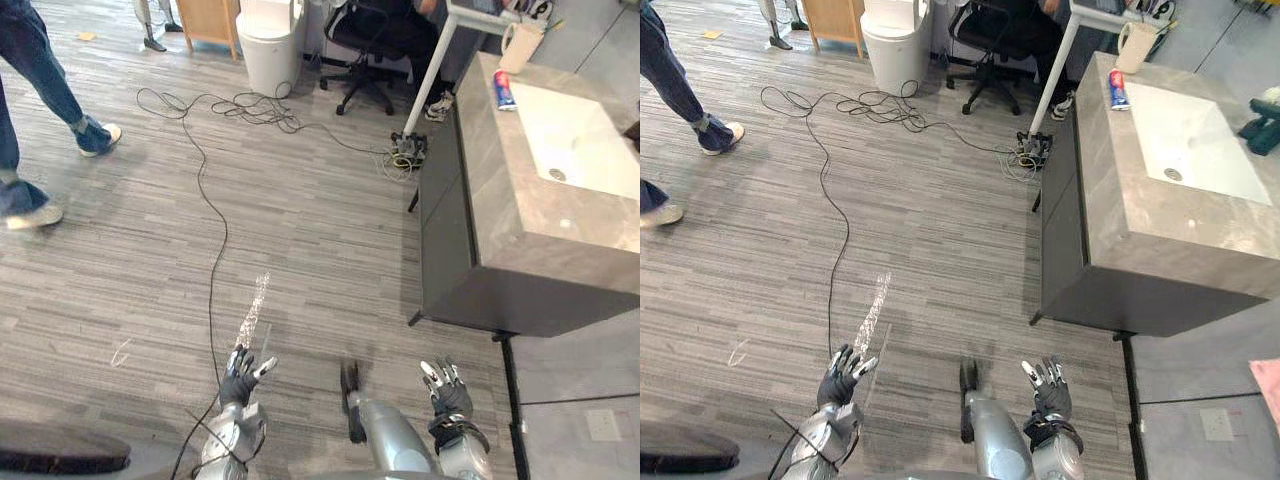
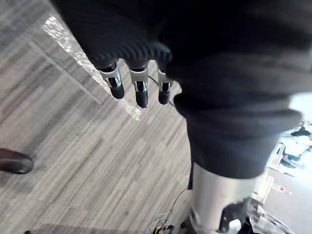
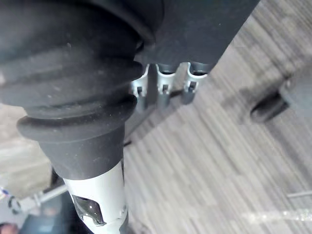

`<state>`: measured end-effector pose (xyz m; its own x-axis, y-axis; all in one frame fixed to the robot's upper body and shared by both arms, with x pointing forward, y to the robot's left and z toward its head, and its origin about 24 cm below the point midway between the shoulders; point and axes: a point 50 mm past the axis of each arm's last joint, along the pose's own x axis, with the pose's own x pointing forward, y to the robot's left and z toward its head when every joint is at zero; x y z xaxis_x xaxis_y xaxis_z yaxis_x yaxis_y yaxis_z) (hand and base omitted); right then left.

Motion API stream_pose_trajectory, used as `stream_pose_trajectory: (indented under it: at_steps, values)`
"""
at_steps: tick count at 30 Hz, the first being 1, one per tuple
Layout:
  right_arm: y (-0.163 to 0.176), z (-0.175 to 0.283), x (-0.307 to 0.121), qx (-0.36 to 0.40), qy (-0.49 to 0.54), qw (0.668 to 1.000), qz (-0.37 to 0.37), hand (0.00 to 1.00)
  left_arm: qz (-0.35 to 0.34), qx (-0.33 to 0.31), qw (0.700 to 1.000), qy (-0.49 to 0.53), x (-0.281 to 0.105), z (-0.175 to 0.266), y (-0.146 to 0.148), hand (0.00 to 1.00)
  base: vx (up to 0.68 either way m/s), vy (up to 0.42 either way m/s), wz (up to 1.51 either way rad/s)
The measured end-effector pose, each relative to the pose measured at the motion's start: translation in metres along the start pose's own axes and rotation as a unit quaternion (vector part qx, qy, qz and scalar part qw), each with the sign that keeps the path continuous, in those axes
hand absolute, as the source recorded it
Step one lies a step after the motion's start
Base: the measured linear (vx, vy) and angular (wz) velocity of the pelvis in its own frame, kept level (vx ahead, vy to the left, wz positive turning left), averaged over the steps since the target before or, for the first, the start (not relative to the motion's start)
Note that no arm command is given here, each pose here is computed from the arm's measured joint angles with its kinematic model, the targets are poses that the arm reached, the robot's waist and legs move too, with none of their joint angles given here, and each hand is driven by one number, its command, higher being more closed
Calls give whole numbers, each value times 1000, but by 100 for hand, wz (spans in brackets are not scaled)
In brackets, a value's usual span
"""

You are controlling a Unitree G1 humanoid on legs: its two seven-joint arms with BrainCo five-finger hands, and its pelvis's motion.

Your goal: Organize washtable

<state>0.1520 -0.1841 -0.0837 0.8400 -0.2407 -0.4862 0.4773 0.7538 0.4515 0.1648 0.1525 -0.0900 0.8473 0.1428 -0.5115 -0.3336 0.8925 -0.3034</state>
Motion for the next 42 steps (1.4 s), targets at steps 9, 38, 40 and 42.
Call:
stream_pose_trajectory:
  at_steps: [9,38,40,42]
  values:
    - [46,30,10,38,-77,995,59,0,25,-57,998,6,-4,-7,2,0,601,-111,-72]
    - [6,1,1,11,-16,1000,-11,0,-181,14,981,-61,-7,32,-57,0,459,347,-79]
    - [1,11,3,-1,-31,999,-8,0,-195,8,980,-42,-7,23,-70,0,507,2,-19]
    - [6,19,5,2,-47,999,2,0,-219,5,974,-50,-7,27,-84,0,497,-56,-13]
